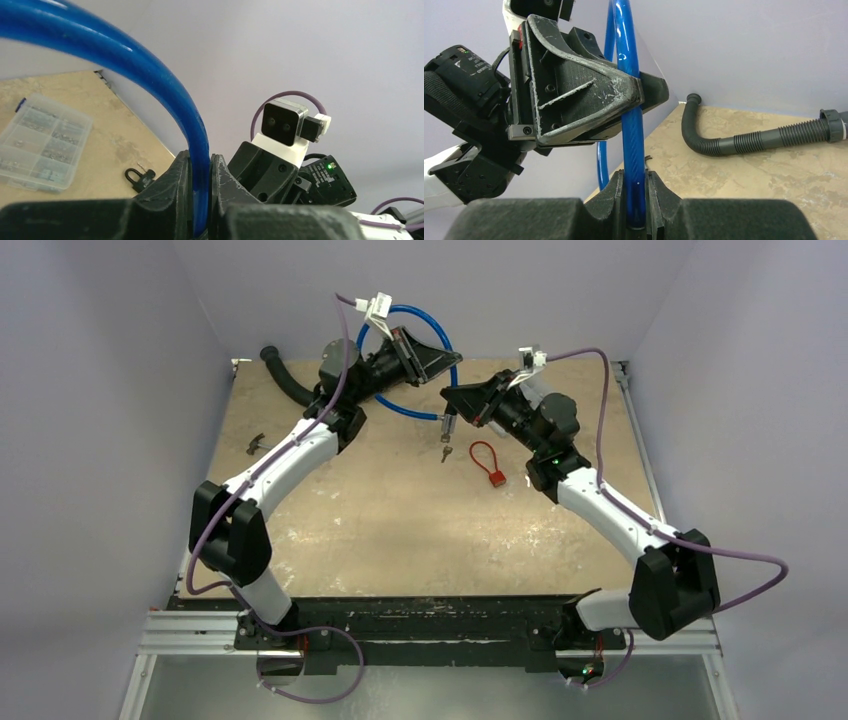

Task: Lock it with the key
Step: Lock the lock, then place the key at the center of the board, then place the lock at the center of the board.

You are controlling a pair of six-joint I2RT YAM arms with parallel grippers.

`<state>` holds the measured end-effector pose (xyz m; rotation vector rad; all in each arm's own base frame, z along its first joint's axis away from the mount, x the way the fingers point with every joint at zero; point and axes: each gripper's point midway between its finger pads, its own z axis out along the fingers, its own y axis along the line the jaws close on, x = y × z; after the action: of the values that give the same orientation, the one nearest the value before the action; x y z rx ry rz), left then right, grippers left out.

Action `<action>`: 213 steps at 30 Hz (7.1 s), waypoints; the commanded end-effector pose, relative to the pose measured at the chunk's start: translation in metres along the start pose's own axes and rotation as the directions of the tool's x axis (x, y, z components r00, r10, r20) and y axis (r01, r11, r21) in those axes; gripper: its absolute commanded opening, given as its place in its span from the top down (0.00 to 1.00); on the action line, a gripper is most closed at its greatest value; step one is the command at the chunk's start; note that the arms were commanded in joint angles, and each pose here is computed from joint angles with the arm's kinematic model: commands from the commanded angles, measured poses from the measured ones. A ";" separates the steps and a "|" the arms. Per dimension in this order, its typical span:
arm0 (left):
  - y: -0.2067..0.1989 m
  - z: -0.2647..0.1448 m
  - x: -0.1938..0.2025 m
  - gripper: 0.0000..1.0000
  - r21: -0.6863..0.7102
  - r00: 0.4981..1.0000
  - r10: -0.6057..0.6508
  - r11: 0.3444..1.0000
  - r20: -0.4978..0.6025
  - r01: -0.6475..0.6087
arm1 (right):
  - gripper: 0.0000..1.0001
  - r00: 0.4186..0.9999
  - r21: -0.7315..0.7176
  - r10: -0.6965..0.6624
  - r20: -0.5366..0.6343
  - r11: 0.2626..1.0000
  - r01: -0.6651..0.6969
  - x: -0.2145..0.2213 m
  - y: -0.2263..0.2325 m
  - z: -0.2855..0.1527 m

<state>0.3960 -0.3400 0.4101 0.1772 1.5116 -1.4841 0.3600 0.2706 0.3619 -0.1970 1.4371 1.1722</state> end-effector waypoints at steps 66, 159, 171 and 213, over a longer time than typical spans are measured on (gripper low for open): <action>-0.058 -0.011 -0.077 1.00 0.066 0.983 -0.060 0.997 0.176 0.049 | 0.71 0.978 -0.074 -0.192 -0.088 0.980 0.186 0.029 -0.011 -0.025; 0.071 -0.089 -0.027 1.00 -0.370 0.920 0.384 0.845 -0.080 -0.385 | 1.00 0.858 0.269 0.117 -0.501 0.963 0.025 0.203 -0.153 -0.024; 0.107 -0.098 0.019 1.00 -0.381 0.923 0.305 0.844 -0.236 -0.377 | 0.92 0.833 0.323 0.163 -0.529 0.946 0.020 0.229 -0.179 -0.021; 0.230 -0.077 0.150 1.00 -0.252 0.730 0.194 0.855 -0.656 -0.454 | 0.01 0.925 0.212 0.007 -0.381 0.974 0.080 0.122 -0.108 -0.041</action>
<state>0.4120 -0.2765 0.1034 0.6568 2.2828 -0.7841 0.3870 0.2555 0.1758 -0.2589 1.9507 0.9729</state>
